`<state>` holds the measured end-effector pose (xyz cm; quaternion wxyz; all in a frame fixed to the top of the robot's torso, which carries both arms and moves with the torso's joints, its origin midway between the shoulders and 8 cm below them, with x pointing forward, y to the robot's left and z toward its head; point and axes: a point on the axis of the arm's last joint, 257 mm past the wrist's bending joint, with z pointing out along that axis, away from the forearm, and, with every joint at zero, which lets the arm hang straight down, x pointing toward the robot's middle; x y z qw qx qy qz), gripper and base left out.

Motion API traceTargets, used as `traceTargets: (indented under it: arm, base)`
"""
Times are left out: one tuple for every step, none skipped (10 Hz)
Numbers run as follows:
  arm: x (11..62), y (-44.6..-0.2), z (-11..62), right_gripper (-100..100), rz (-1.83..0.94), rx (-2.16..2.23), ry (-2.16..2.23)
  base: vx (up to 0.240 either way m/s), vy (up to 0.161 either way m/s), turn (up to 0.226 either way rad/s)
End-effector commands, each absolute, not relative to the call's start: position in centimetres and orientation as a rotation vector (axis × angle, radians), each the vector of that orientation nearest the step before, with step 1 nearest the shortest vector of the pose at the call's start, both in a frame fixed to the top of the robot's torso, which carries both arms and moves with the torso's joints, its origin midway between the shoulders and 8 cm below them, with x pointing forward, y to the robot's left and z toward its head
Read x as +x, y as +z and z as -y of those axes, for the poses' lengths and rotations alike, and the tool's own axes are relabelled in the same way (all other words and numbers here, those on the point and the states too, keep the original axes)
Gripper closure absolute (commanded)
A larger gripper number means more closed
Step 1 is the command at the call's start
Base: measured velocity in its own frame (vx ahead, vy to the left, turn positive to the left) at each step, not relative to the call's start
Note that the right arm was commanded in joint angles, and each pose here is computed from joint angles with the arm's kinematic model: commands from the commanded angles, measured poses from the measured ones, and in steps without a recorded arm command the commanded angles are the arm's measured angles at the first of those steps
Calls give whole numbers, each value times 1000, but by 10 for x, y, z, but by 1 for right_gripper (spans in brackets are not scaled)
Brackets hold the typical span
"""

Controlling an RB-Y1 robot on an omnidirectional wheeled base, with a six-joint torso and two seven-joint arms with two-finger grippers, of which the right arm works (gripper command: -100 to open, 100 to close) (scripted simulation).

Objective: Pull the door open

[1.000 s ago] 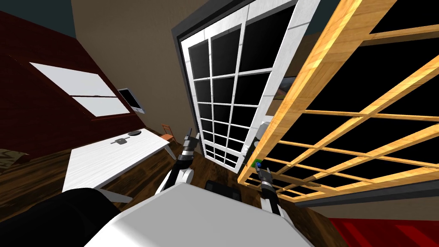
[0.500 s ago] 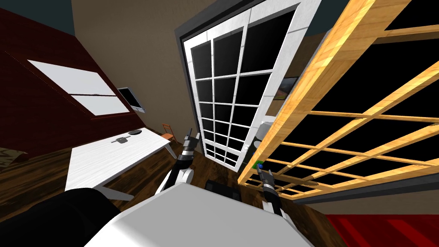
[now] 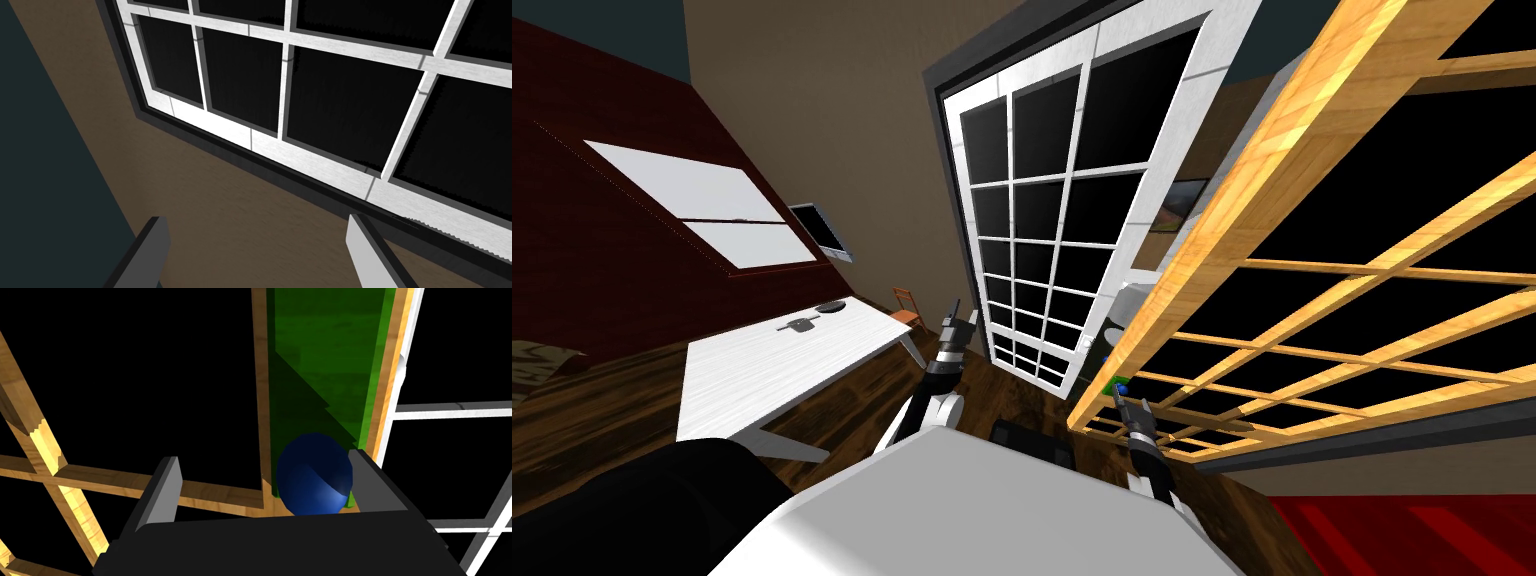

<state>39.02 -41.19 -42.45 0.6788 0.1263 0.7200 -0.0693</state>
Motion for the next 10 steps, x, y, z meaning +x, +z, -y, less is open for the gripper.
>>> traceTargets:
  arm:
    - [383,-422,441,100,-1614,301,-208]
    - [383,-422,441,100,-1614,301,-208]
    - [383,-422,441,100,-1614,301,-208]
    - [383,-422,441,100,-1614,301,-208]
    - [383,-422,441,100,-1614,301,-208]
    - [383,-422,441,100,-1614,301,-208]
    - [383,-422,441,100,-1614,301,-208]
    - [395,-426,413,100,-1610,319,-129]
    - [395,-425,413,100,-1607,325,-123]
    - [396,-424,414,100,-1599,347,-104]
  base:
    - [-6,0,-27]
    - [-9,14,15]
    - [-5,6,-11]
    - [3,-20,11]
    - [-3,-7,9]
    - [-5,7,-3]
    - [-8,3,-5]
    - [-41,24,126]
    - [-45,22,95]
    - [-48,-1,72]
